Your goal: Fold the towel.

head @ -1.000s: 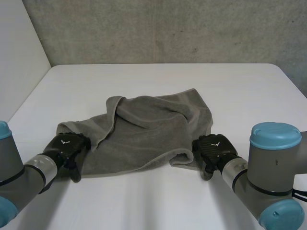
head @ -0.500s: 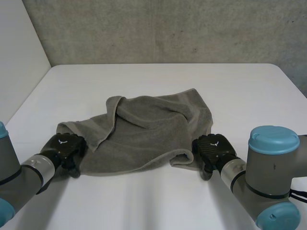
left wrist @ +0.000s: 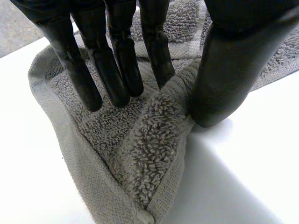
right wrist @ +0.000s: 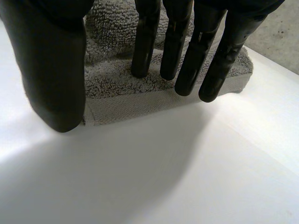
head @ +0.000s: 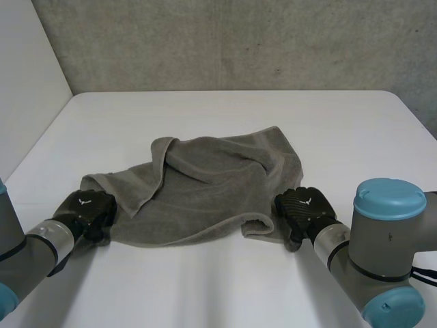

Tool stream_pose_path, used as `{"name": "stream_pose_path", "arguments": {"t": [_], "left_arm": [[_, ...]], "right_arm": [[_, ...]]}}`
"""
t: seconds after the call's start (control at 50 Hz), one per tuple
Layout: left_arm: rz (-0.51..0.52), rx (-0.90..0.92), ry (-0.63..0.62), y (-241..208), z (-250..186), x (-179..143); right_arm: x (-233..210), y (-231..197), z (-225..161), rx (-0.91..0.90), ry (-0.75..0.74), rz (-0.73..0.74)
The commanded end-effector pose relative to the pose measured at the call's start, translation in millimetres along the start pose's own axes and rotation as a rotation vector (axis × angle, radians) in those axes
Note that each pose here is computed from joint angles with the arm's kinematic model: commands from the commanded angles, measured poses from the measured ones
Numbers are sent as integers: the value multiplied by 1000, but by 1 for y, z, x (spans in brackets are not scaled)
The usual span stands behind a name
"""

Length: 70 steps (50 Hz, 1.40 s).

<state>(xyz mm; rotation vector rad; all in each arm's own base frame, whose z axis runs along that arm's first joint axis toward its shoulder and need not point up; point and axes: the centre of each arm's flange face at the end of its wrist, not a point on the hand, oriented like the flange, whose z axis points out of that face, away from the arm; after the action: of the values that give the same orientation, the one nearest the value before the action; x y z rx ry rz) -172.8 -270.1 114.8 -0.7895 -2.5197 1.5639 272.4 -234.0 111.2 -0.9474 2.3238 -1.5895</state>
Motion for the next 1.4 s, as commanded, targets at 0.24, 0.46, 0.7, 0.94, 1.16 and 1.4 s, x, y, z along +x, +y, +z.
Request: {"name": "stream_pose_path", "arguments": {"t": [0.24,0.46,0.7,0.94,1.16,1.4], "left_arm": [[-3,-3,-3,1,0,-1],[-2,-3,-1,1,-1,0],[-1,-1,-4,0,-2,-1],[-14,50,-59,-16,-9,-16],[-88,103,-69,-27,-20,-19],[-93,79,-21,-18,-21,-8]], "right_arm": [[1,-3,6,21,6,-4],[2,-4,8,36,13,-12],[5,-14,6,81,22,-7],[30,-58,-14,203,93,-9],[101,-55,-15,110,278,-76],[91,-35,-2,37,246,-108]]}}
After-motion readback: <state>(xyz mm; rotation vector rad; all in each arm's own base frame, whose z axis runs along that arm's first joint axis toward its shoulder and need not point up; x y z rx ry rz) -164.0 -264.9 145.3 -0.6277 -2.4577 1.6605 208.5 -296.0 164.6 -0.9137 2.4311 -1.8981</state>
